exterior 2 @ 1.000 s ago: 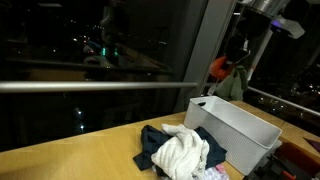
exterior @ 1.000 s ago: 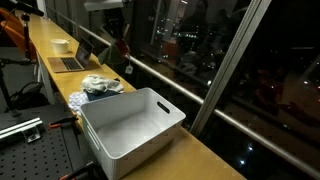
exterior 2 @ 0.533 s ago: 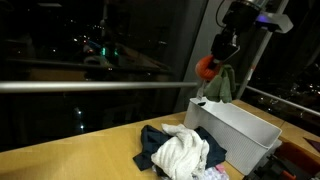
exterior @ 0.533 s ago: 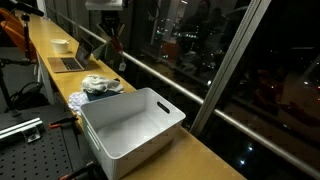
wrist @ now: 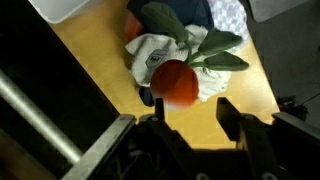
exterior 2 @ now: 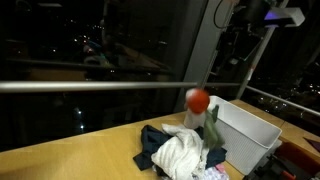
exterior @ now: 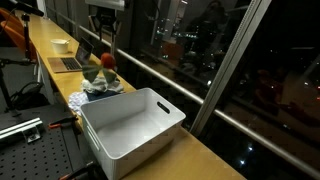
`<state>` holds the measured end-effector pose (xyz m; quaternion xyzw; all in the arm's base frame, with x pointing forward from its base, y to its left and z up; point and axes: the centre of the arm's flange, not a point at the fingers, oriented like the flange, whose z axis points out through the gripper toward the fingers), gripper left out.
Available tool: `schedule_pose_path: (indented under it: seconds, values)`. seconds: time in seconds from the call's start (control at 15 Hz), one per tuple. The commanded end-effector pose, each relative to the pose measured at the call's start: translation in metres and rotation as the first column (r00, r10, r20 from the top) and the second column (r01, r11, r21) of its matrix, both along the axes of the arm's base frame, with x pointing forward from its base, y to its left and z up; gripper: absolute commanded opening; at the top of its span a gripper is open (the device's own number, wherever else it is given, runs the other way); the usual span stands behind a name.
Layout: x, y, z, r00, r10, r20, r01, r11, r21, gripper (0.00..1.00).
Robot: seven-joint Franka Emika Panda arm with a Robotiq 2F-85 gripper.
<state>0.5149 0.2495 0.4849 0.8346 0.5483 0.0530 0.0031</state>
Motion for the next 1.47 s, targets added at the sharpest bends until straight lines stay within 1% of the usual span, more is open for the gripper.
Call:
schedule_pose_path:
  seconds: [0.0,0.07,0.13,0.33,0.4,0.47,0.53,0.6,0.87,1.27,1.33,1.4]
  values:
    - [-0.02,-0.082,0.047,0.997,0.064,-0.048,-0.066,0.996,-0.051,0.88]
    - [-0.023,-0.108,0.055,0.995,0.08,-0.059,-0.083,0.994,-0.065,0.96]
    - [-0.027,-0.133,0.064,0.994,0.092,-0.053,-0.096,0.992,-0.084,0.99]
    - [-0.037,-0.216,0.091,0.988,0.148,-0.049,-0.153,0.98,-0.125,1.0]
    - [-0.023,-0.175,0.078,0.993,0.102,-0.053,-0.107,0.99,-0.096,1.0]
    - [-0.027,-0.198,0.085,0.992,0.112,-0.05,-0.116,0.988,-0.103,1.0]
    - [-0.03,-0.213,0.089,0.992,0.116,-0.046,-0.12,0.987,-0.105,1.0]
    - [-0.033,-0.218,0.091,0.992,0.119,-0.044,-0.123,0.987,-0.104,1.0]
    - [-0.035,-0.21,0.086,0.989,0.138,-0.054,-0.143,0.984,-0.107,1.0]
    - [-0.035,-0.21,0.085,0.989,0.138,-0.055,-0.144,0.984,-0.108,1.0]
    - [-0.029,-0.198,0.081,0.984,0.171,-0.052,-0.176,0.979,-0.107,1.0]
    - [-0.023,-0.189,0.078,0.982,0.18,-0.05,-0.185,0.977,-0.105,1.0]
